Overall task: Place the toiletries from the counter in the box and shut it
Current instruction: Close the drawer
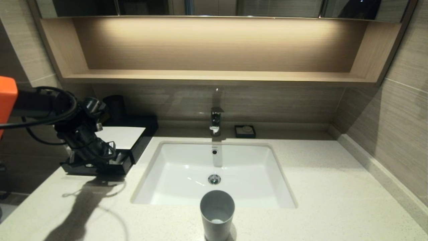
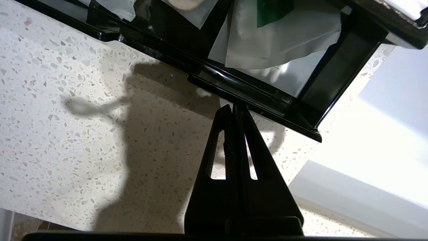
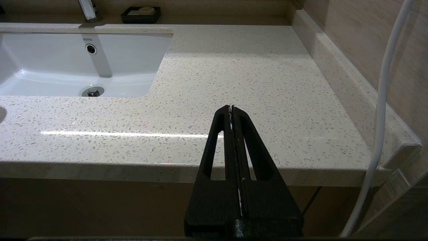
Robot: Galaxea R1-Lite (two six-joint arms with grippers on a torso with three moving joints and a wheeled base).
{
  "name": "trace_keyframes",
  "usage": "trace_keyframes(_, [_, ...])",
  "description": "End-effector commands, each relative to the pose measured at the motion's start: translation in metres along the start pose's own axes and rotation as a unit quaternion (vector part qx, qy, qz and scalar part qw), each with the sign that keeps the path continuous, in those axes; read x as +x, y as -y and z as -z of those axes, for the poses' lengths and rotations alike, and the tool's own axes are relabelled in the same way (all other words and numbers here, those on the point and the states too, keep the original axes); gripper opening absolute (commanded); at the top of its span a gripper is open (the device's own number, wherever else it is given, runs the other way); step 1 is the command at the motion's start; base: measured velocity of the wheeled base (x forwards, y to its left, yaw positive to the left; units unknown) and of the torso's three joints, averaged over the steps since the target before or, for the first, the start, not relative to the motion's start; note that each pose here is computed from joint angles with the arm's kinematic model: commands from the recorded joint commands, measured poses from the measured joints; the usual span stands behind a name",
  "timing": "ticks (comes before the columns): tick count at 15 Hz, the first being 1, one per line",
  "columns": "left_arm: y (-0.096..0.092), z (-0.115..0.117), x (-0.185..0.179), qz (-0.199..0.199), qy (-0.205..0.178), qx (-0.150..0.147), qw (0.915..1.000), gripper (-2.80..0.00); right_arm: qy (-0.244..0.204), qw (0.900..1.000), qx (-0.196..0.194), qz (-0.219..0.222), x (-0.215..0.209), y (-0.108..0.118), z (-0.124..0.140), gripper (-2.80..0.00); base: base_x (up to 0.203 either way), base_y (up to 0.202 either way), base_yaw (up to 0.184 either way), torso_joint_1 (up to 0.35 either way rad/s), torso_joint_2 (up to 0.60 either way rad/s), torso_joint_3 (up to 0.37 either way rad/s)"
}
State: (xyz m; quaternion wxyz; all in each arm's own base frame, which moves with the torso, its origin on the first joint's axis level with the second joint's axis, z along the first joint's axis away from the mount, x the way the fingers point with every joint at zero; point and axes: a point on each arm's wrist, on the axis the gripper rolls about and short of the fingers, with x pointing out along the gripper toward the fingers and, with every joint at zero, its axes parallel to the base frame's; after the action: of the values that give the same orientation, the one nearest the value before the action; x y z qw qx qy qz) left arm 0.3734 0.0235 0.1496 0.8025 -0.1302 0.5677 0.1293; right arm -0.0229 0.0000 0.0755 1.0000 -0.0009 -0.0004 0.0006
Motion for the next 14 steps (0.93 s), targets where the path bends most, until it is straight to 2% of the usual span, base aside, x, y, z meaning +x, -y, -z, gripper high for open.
trace_keyframes(1, [0.002,-0.002,0.001,0.001,0.000,-0.004,1.0000,-2.80,0.000,1.000,-0.001,0.000,0.000,0.000,0.000,-2.80,0.000,0.000,0.000,0.000,0.00,0.000])
trace_keyframes(14, [0.005,-0.013,0.005,0.006,0.015,-0.016,0.9997,-2.80,0.000,1.000,0.000,0.000,0.000,0.000,0.000,-2.80,0.000,0.000,0.000,0.000,0.00,0.000])
